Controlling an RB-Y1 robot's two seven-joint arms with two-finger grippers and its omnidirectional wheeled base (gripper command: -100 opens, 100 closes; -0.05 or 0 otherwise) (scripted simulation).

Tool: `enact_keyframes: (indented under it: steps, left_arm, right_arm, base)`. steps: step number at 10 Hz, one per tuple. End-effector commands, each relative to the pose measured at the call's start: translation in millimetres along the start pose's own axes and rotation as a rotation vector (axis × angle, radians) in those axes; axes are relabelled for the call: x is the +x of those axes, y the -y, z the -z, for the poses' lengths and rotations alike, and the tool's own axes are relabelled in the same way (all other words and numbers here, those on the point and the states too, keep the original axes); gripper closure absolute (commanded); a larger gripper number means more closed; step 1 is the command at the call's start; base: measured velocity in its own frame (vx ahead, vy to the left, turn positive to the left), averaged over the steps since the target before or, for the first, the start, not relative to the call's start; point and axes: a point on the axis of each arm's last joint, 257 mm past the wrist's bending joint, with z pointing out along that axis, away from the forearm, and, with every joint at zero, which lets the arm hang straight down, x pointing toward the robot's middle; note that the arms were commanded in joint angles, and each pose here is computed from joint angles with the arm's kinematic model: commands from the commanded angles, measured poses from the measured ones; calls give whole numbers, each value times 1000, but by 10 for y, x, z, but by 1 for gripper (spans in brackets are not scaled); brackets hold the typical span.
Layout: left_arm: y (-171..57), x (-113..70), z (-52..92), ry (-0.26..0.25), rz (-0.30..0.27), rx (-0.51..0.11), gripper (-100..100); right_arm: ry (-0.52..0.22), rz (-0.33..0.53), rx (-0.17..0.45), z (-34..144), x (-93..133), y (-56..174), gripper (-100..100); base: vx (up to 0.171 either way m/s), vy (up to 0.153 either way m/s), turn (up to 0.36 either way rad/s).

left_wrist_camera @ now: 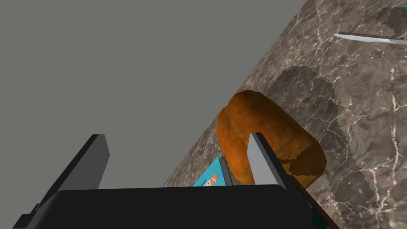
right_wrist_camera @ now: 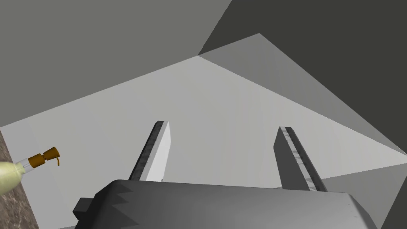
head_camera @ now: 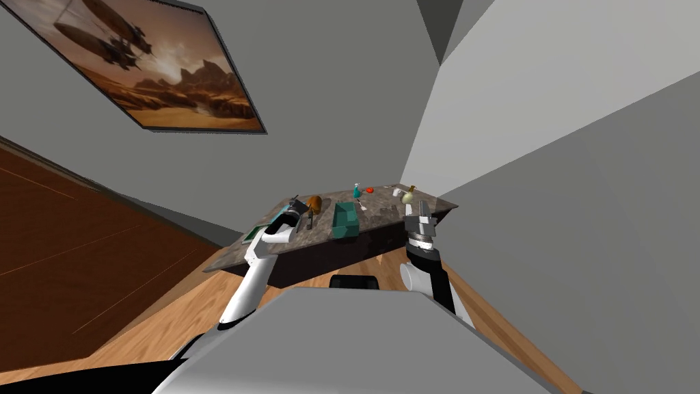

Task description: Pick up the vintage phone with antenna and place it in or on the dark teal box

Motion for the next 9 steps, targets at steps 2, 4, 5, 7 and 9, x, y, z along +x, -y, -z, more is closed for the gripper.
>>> enact_keyframes:
  steps: [2,4,5,7,9]
  left_arm:
    - [-6,-186,-83,66,58,-34,-100]
    - [-2,-341,-138,120,110,-55,-100]
    - [-17,-359,-135,127,110,-60,-100]
    - [-17,-523,-176,185,164,-79,-100]
    - [-12,-684,-207,241,220,-94,-100]
  right_arm:
    - [0,0,0,0,0,0,0]
    - [0,0,0,0,0,0,0]
    - [0,0,0,0,0,0,0]
    - [0,0,0,0,0,0,0]
    - [0,0,0,0,0,0,0]
  base:
    - [-6,-5,-92]
    - [-5,-2,-97]
    - [-1,0,27]
    - [-3,1,-106]
    - [-3,5,-87]
